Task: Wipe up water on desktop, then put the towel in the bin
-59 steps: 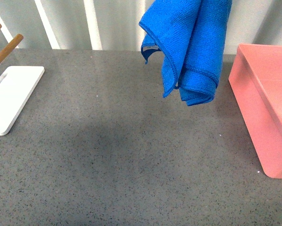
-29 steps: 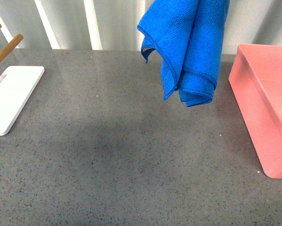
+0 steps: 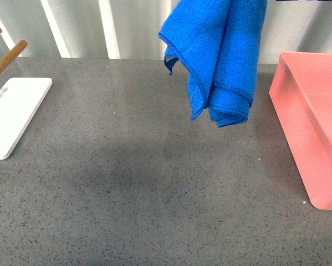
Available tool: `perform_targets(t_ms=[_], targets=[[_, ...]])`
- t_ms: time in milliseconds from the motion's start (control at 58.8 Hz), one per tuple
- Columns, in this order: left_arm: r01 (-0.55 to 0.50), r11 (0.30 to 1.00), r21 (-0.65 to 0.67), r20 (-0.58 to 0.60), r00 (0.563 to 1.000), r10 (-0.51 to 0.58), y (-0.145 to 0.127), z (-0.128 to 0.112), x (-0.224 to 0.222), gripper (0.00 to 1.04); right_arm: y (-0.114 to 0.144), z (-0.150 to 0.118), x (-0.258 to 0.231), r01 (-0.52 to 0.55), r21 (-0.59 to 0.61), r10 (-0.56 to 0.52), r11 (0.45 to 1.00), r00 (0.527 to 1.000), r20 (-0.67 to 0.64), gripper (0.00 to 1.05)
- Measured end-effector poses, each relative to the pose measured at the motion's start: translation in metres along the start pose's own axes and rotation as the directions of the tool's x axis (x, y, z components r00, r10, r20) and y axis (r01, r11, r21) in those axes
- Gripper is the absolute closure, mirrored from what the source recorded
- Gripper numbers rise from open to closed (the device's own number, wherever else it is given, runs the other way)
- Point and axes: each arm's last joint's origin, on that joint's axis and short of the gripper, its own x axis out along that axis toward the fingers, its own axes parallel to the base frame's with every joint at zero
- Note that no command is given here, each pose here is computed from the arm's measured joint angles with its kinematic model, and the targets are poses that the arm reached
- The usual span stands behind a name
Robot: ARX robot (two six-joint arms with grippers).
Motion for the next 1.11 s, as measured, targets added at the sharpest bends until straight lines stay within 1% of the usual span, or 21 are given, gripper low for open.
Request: perform_targets(t_ms=[272,340,408,510,630,664,698,783,800,885,919,1038,1055,1089,1106], targets=[[0.0,1.0,0.0,-0.001,1.0,0.0,0.0,-0.001,-0.006,1.01,0.008,-0.004,0.005,-0.016,0.0,0.016,1.0,1.0,-0.018,1.01],[0.0,1.0,0.0,-0.035,0.999,0.0,0.0,-0.005,-0.012,1.01,0.01,-0.003,0.008,-0.019,0.0,0.019,1.0,1.0,-0.019,1.01],[0.0,1.0,0.0,-0.007,1.0,0.0,0.0,-0.003,-0.015,1.01,0.011,-0.003,0.011,-0.02,0.001,0.02,1.0,1.0,-0.02,1.01],[0.0,1.0,0.0,-0.007,1.0,0.0,0.0,-0.003,-0.016,1.01,0.013,-0.002,0.013,-0.024,0.0,0.024,1.0,1.0,-0.019,1.01],[0.0,1.0,0.0,-0.008,1.0,0.0,0.0,-0.003,-0.016,1.01,0.016,-0.004,0.021,0.011,0.013,-0.01,1.0,0.998,-0.055,1.01],[0.0,1.0,0.0,-0.008,1.0,0.0,0.0,-0.003,-0.016,0.98,0.017,-0.004,0.024,0.024,0.025,-0.022,0.999,0.997,-0.075,1.01],[0.0,1.0,0.0,-0.008,1.0,0.0,0.0,-0.003,-0.016,0.93,0.018,-0.005,0.031,0.045,0.042,-0.04,0.998,0.993,-0.11,1.01],[0.0,1.0,0.0,-0.008,1.0,0.0,0.0,-0.003,-0.016,0.77,0.021,-0.01,0.049,0.086,0.084,-0.069,0.993,0.98,-0.187,1.01],[0.0,1.0,0.0,-0.008,1.0,0.0,0.0,-0.003,-0.016,0.75,0.022,-0.013,0.054,0.095,0.094,-0.074,0.991,0.975,-0.208,1.01],[0.0,1.0,0.0,-0.008,1.0,0.0,0.0,-0.003,-0.016,0.59,0.024,-0.023,0.074,0.113,0.141,-0.069,0.984,0.956,-0.285,1.01],[0.0,1.0,0.0,-0.008,1.0,0.0,0.0,-0.003,-0.016,0.5,0.026,-0.031,0.087,0.125,0.169,-0.064,0.978,0.943,-0.327,1.01],[0.0,1.0,0.0,-0.008,1.0,0.0,0.0,-0.003,-0.016,0.3,0.027,-0.05,0.115,0.192,0.197,-0.091,0.961,0.899,-0.428,1.01],[0.0,1.0,0.0,-0.008,1.0,0.0,0.0,-0.003,-0.016,0.27,0.026,-0.057,0.122,0.212,0.21,-0.095,0.954,0.884,-0.457,1.01],[0.0,1.0,0.0,-0.008,1.0,0.0,0.0,-0.003,-0.016,0.2,0.026,-0.064,0.129,0.23,0.223,-0.097,0.947,0.87,-0.484,1.01],[0.0,1.0,0.0,-0.008,1.0,0.0,0.0,-0.003,-0.016,0.18,0.025,-0.07,0.133,0.243,0.231,-0.098,0.942,0.86,-0.502,1.01]])
